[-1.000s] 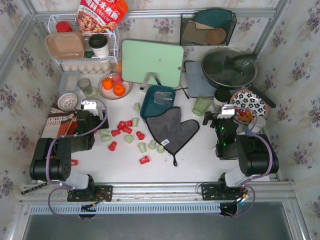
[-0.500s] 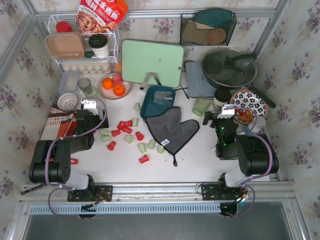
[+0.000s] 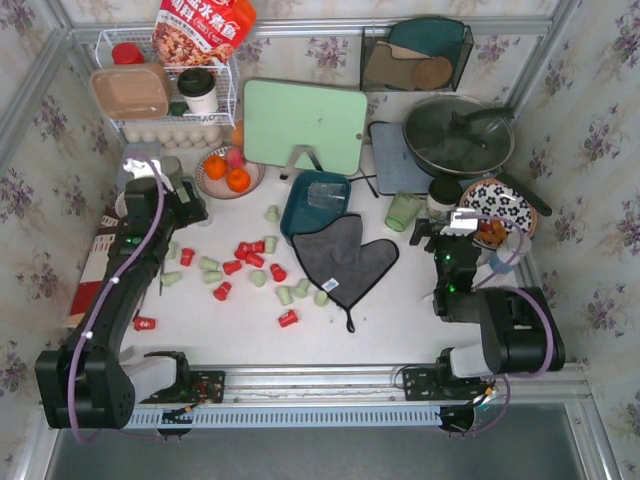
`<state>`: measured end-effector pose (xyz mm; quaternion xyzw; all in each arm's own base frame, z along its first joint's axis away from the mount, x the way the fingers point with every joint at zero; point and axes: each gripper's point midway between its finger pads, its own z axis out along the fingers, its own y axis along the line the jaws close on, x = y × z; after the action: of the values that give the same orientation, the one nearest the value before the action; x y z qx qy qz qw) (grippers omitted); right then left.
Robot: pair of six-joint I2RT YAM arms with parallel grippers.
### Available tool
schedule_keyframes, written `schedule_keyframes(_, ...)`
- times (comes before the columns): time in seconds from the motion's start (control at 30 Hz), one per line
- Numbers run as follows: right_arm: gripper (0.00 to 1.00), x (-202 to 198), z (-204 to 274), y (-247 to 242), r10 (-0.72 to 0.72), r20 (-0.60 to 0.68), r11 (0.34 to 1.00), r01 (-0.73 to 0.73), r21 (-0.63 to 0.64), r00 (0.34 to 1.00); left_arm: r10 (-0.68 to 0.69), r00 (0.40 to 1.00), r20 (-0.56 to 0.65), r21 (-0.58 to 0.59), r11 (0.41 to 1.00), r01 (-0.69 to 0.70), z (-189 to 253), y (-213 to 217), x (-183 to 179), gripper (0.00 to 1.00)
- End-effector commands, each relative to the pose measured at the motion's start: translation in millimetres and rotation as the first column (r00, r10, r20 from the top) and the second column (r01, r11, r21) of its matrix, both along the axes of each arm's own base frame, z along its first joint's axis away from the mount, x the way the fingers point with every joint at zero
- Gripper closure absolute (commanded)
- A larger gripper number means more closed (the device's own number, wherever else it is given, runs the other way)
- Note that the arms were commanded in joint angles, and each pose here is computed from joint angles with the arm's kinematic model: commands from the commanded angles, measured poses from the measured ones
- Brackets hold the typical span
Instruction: Mix the coffee capsules in the storage basket
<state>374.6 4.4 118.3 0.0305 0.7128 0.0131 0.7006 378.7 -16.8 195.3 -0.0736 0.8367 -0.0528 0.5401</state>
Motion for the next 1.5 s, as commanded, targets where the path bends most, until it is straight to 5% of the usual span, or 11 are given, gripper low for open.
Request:
schedule_keyframes(0.0,0.00,-6.6,10.1,-22.0,-0.152,-0.025,0.985,0.154,0.079,0.988,0.117,0.954,-0.275,-0.104,0.983,-0.150,-16.0,1.6,-49.8,0.00)
schedule_keyframes(0.27,0.00,-9.1,44.0,-25.2,-0.205,-0.062,0.956,0.213,0.201,0.977,0.271,0.937,-0.222,-0.270,0.906,-0.326,-8.6,7.5,-79.2,0.00)
schedule_keyframes(0.4,0.00,-8.7,48.7,-18.4,-0.175,-0.089,0.954,0.192,0.231,0.980,0.148,0.979,-0.138,-0.295,0.938,-0.183,0.5,-7.9,-75.4,0.00)
schedule_keyframes(0.77,0.04,-26.3,54.5,77.0,0.108,-0.147,0.975,-0.076,0.207,0.983,0.075,0.993,-0.089,-0.276,0.956,-0.097,-23.0,-21.6,-69.7,0.00)
schedule_keyframes(1.13,0.10,-55.9,-3.4,204.7,0.455,-0.266,0.879,-0.380,0.289,0.850,0.014,0.999,-0.034,-0.289,0.957,-0.023,-29.2,-45.7,-77.5,0.01)
schedule_keyframes(1.47,0.25,-42.4,-66.5,214.9,0.397,-0.400,0.907,-0.287,0.307,0.826,0.011,0.999,-0.036,-0.352,0.936,-0.023,-23.3,-52.5,-87.2,0.01)
